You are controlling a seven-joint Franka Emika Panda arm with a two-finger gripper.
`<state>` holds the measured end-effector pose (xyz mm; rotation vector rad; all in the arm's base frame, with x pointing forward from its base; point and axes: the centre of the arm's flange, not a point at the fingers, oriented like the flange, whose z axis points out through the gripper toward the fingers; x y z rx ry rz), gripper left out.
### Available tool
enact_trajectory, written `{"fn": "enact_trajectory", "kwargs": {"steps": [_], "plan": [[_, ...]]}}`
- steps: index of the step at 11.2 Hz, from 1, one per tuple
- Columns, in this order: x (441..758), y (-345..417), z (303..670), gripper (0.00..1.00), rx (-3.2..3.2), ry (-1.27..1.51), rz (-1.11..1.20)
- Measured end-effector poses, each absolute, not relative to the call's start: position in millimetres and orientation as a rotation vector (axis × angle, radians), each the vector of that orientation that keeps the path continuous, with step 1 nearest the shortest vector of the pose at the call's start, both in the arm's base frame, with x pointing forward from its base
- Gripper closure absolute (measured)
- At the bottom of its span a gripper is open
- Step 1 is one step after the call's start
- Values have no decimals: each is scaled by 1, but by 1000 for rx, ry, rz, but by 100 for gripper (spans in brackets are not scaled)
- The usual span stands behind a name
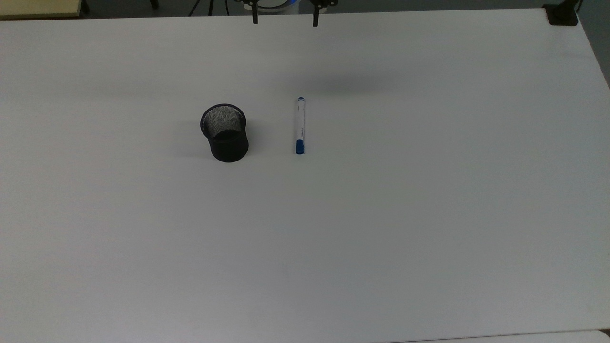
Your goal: Insert the marker
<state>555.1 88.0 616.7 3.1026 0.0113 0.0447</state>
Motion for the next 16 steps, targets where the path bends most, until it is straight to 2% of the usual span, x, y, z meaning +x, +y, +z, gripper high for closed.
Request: {"fn": "enact_trajectory", "kwargs": {"steps": [16], "plan": [[559, 73, 613, 0, 3101, -30, 33]]}}
